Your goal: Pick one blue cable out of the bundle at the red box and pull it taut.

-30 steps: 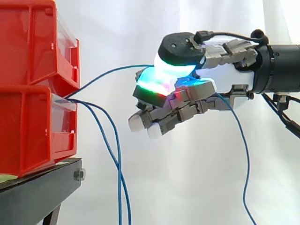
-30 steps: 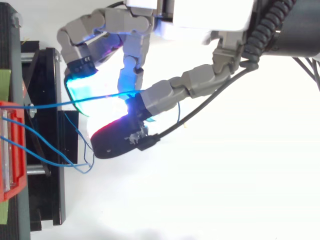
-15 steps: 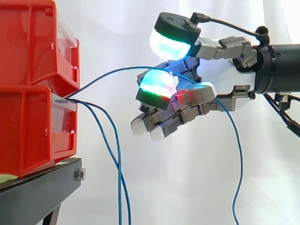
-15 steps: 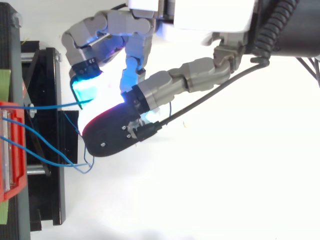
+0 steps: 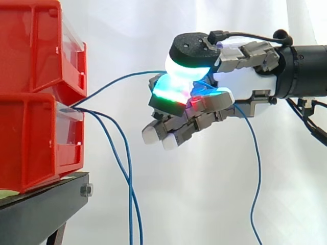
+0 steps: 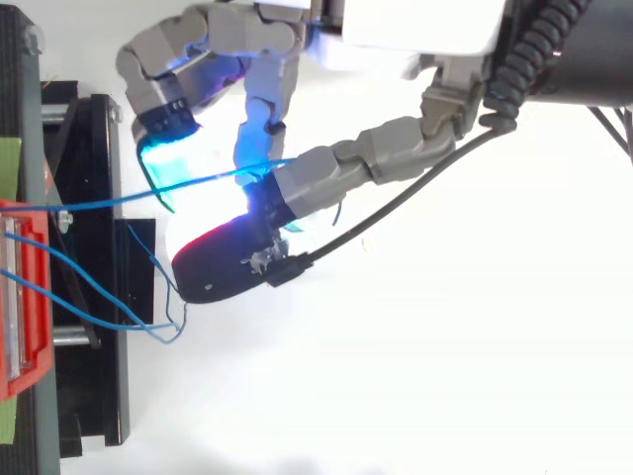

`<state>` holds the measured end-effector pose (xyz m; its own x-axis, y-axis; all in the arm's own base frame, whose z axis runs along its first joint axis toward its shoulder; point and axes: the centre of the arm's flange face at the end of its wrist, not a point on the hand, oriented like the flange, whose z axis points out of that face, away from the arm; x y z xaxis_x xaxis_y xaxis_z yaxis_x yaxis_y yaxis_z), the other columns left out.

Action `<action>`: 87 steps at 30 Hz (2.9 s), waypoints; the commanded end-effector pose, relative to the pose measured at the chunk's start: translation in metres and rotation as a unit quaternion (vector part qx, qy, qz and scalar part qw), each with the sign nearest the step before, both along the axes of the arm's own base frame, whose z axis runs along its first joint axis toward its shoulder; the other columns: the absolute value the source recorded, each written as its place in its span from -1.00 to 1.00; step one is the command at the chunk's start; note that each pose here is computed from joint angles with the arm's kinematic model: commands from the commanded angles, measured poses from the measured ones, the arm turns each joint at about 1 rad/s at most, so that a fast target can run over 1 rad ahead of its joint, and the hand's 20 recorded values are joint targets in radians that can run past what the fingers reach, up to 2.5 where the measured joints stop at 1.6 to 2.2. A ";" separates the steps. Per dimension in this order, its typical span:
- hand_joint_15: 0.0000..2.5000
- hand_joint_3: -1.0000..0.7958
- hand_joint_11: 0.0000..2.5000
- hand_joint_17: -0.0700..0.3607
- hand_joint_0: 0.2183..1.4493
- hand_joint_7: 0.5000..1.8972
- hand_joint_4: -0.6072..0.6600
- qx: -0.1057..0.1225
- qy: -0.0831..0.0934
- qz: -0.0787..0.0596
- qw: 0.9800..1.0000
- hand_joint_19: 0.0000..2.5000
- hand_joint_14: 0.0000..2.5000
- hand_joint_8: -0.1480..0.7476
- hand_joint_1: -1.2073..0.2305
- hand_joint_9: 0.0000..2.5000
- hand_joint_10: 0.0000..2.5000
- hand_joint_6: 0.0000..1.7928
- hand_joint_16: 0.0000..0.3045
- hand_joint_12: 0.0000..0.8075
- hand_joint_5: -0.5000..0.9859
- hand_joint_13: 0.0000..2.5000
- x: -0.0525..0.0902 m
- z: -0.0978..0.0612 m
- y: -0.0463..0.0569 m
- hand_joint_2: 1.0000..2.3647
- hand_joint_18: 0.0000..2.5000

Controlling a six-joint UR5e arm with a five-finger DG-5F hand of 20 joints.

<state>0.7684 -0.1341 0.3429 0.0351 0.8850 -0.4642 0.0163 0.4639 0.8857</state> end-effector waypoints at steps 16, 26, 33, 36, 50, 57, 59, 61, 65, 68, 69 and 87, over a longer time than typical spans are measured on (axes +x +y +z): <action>-0.78 -0.12 0.01 -0.18 -0.38 0.02 0.32 -0.060 0.024 -0.008 0.998 -0.77 -0.99 0.17 -0.44 0.07 -0.99 -0.17 -0.69 -0.09 -0.39 -0.48 -0.006 0.023 -0.001 -0.97 -0.53; -0.78 -0.12 0.00 -0.18 -0.38 0.01 0.32 -0.091 0.020 -0.010 0.996 -0.76 -0.99 0.17 -0.43 0.07 -0.99 -0.17 -0.69 -0.08 -0.40 -0.48 -0.008 0.031 0.000 -0.97 -0.53; -0.77 -0.12 0.00 -0.19 -0.38 -0.01 0.31 -0.101 0.012 -0.021 0.995 -0.76 -0.99 0.19 -0.42 0.07 -0.99 -0.16 -0.69 -0.08 -0.40 -0.48 -0.010 0.042 -0.001 -0.97 -0.53; -0.77 -0.12 0.01 -0.18 -0.38 -0.02 0.31 -0.107 0.014 -0.022 0.994 -0.77 -0.99 0.17 -0.42 0.07 -0.99 -0.16 -0.69 -0.09 -0.40 -0.48 -0.010 0.042 -0.001 -0.97 -0.53; -0.77 -0.17 0.05 -0.18 -0.37 -0.04 0.32 -0.115 0.012 -0.022 0.993 -0.76 -0.99 0.18 -0.42 0.08 -0.99 -0.16 -0.69 -0.08 -0.41 -0.47 -0.010 0.044 -0.001 -0.97 -0.53; -0.77 -0.20 0.04 -0.18 -0.36 -0.03 0.32 -0.135 0.011 -0.022 0.990 -0.76 -0.99 0.17 -0.47 0.07 -0.99 -0.15 -0.69 -0.08 -0.42 -0.47 -0.010 0.045 -0.001 -0.98 -0.53; -0.77 -0.20 0.03 -0.18 -0.36 -0.04 0.32 -0.138 0.012 -0.022 0.990 -0.77 -0.99 0.19 -0.47 0.07 -0.99 -0.15 -0.69 -0.08 -0.42 -0.47 -0.010 0.045 -0.001 -0.98 -0.52; -0.76 -0.21 0.05 -0.18 -0.36 -0.04 0.32 -0.139 0.012 -0.022 0.990 -0.77 -0.99 0.17 -0.46 0.08 -0.99 -0.15 -0.69 -0.08 -0.42 -0.47 -0.011 0.046 -0.001 -0.98 -0.52; -0.76 -0.22 0.07 -0.18 -0.36 -0.03 0.33 -0.139 0.011 -0.022 0.990 -0.76 -0.99 0.17 -0.45 0.08 -0.99 -0.15 -0.69 -0.09 -0.42 -0.47 -0.011 0.047 -0.001 -0.98 -0.52; -0.76 -0.23 0.07 -0.18 -0.36 -0.06 0.32 -0.141 0.010 -0.022 0.990 -0.77 -0.99 0.16 -0.45 0.08 -0.99 -0.15 -0.69 -0.08 -0.42 -0.47 -0.011 0.048 -0.001 -0.98 -0.52; -0.76 -0.25 0.07 -0.18 -0.36 -0.06 0.32 -0.142 0.010 -0.023 0.990 -0.76 -0.99 0.17 -0.45 0.08 -0.99 -0.15 -0.69 -0.09 -0.42 -0.47 -0.011 0.049 -0.001 -0.98 -0.52; -0.76 -0.32 0.06 -0.19 -0.38 -0.05 0.29 -0.144 0.012 -0.023 0.989 -0.74 -0.99 0.16 -0.17 0.12 -0.99 -0.16 -0.69 -0.10 -0.40 -0.45 -0.012 0.048 -0.001 -0.99 -0.52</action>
<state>0.7569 -0.1353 0.3920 0.0598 0.7141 -0.6975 0.0606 0.6948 0.7166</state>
